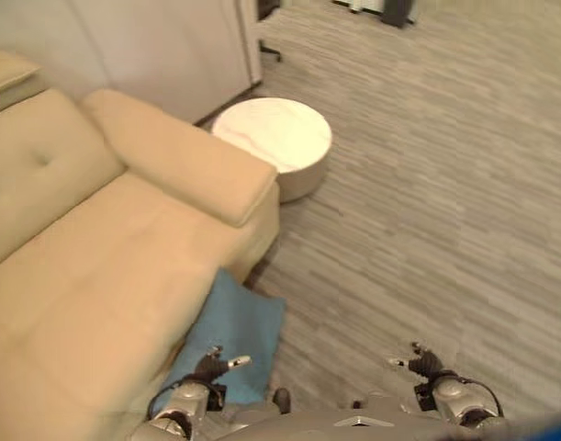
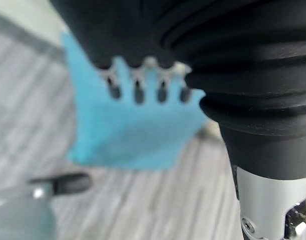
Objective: Pick up all the scattered cushions and arrange them neatly on the sofa.
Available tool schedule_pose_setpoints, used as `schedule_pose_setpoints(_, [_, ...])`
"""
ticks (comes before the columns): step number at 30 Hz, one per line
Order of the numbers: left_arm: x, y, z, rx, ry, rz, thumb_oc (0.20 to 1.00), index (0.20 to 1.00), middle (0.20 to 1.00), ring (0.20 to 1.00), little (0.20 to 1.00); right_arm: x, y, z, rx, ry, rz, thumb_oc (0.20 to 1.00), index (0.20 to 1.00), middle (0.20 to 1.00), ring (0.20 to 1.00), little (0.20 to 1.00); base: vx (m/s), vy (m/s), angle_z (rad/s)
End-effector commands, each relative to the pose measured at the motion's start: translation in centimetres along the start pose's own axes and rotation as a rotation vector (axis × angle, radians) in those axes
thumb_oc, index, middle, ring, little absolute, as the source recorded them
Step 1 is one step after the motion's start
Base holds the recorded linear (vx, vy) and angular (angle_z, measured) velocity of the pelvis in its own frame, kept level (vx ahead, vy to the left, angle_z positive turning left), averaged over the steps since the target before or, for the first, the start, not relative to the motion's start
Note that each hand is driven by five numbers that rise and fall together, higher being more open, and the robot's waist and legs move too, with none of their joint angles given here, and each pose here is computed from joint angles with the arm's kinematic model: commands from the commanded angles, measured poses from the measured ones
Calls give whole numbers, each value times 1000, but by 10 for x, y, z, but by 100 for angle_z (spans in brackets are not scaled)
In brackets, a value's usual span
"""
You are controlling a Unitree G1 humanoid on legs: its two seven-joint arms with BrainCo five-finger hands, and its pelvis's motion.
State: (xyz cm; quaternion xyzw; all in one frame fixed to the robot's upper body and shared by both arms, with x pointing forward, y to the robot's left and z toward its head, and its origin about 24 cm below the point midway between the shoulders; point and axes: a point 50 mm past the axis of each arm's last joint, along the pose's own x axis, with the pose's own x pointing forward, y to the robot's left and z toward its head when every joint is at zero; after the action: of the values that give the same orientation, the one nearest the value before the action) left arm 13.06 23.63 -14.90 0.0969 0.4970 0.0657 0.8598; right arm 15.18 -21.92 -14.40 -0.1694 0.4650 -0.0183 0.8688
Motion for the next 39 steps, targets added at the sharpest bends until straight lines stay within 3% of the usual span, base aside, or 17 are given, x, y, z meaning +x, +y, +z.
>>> schedule_pose_setpoints(1, [1, -4, 6, 4, -19, -11, 1000, 1000, 1000, 1000, 1000, 3, -11, 16, -3, -65, -22, 1000, 1000, 1000, 1000, 1000, 137, -105, 86])
schedule_pose_setpoints(22, [0, -8, 2, 9, -10, -25, 1000, 1000, 1000, 1000, 1000, -4, -10, -6, 28, -29, -27, 1000, 1000, 1000, 1000, 1000, 22, -110, 116])
schedule_pose_setpoints(39, [2, 11, 15, -1, -68, 31, 1000, 1000, 1000, 1000, 1000, 1, -1, 48, 24, -227, 13, 1000, 1000, 1000, 1000, 1000, 139, 50, 17])
